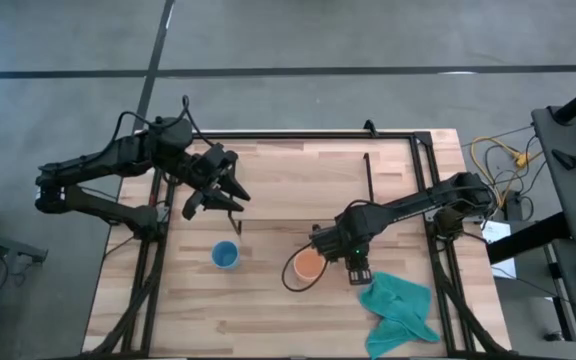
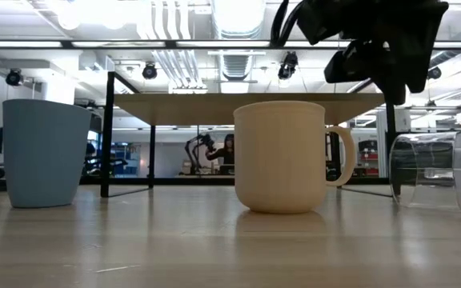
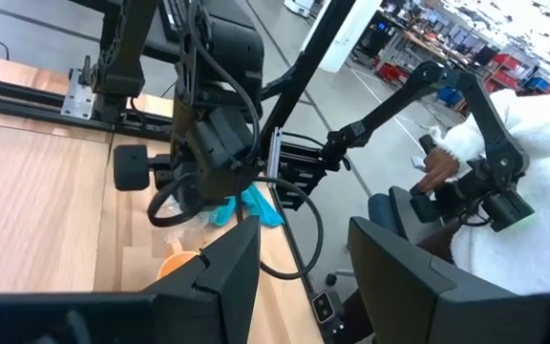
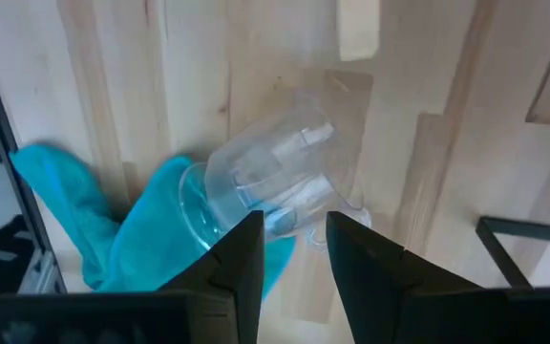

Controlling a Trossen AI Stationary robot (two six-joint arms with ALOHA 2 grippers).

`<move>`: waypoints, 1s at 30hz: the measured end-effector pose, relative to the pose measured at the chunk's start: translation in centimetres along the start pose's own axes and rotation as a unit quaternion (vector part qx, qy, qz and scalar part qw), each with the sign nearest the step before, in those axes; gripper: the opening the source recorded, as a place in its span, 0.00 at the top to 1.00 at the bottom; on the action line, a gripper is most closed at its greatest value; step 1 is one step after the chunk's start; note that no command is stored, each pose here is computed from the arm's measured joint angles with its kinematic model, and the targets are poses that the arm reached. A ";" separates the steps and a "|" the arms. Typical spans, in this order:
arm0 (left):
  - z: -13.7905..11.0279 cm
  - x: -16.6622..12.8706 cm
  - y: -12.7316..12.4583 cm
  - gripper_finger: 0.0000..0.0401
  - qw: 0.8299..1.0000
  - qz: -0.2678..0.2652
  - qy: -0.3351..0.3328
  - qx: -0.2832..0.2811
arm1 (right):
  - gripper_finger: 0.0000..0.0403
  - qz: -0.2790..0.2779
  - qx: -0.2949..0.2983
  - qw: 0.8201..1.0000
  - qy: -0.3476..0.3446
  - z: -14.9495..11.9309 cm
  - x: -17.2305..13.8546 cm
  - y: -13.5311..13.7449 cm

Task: Stack small to large cups/mugs on shelf
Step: Put the transparent mug on the shelf

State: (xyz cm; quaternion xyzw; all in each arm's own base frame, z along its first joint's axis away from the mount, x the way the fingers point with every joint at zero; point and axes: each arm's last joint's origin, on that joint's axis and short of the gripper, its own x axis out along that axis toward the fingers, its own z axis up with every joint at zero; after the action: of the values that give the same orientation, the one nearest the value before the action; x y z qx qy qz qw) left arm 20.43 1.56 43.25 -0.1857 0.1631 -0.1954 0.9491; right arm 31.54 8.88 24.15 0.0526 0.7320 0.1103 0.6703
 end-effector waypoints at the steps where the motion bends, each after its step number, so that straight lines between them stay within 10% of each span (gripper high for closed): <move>1: 0.0 0.0 0.0 0.63 1.000 0.000 0.000 0.000 | 0.72 0.000 -0.002 1.000 0.000 0.0 0.0 0.0; 30: -1.5 9.1 5.7 0.63 0.996 -0.051 0.069 -0.038 | 0.74 -0.040 0.083 0.991 -0.095 -5.9 -4.3 6.3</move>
State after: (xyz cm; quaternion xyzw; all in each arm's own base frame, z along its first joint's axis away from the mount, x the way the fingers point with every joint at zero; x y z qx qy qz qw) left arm 29.54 2.12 37.39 -0.2160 0.2258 -0.2491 0.9167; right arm 25.62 13.46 30.21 0.0891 0.6729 0.0173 0.7342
